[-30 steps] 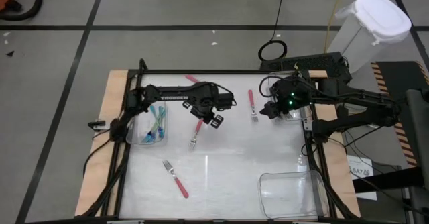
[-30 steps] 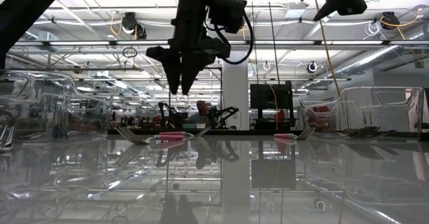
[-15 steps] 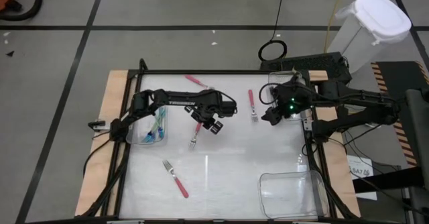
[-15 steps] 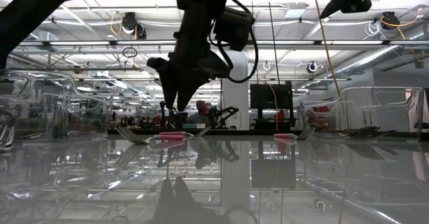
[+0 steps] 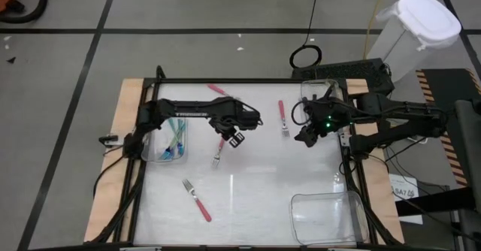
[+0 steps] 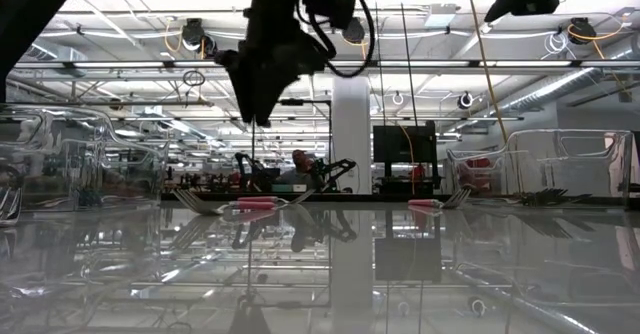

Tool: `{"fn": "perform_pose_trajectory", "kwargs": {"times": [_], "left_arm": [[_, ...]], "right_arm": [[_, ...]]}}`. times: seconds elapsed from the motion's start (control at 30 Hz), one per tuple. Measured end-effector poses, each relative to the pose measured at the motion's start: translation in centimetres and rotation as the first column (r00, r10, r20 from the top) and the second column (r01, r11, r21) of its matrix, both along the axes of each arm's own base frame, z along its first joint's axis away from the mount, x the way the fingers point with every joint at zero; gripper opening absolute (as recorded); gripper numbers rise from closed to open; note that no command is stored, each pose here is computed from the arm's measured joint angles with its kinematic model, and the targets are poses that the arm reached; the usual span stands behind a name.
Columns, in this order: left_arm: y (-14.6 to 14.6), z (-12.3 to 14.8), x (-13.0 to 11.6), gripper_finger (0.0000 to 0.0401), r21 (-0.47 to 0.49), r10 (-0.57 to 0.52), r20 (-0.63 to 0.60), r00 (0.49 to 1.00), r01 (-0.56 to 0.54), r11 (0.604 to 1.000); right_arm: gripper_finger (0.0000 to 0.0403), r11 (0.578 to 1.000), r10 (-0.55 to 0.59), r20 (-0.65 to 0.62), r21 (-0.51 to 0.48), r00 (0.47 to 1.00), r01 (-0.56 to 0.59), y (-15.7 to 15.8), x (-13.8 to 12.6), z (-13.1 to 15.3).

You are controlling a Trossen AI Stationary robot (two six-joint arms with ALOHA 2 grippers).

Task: Sort silverware by color (type)
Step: Put the pink fork into the bottom right transparent bin

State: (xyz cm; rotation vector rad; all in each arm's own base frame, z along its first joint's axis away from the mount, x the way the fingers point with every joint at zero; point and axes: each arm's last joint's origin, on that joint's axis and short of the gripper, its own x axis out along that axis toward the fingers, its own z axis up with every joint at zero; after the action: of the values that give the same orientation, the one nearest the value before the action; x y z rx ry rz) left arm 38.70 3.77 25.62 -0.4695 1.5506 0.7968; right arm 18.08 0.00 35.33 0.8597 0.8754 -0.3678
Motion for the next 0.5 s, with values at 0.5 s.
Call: {"fn": "perform_pose_trajectory", "kwargs": {"times": [0.5], "left_arm": [[-1.2, 10.7, -7.6, 0.0153, 0.143, -0.134, 0.276, 0.952, 0.097, 0.985]], "right_arm": [[0.0242, 0.999, 0.042, 0.009, -0.013, 0.999, -0.042, 0.6, 0.1, 0.0]]}}
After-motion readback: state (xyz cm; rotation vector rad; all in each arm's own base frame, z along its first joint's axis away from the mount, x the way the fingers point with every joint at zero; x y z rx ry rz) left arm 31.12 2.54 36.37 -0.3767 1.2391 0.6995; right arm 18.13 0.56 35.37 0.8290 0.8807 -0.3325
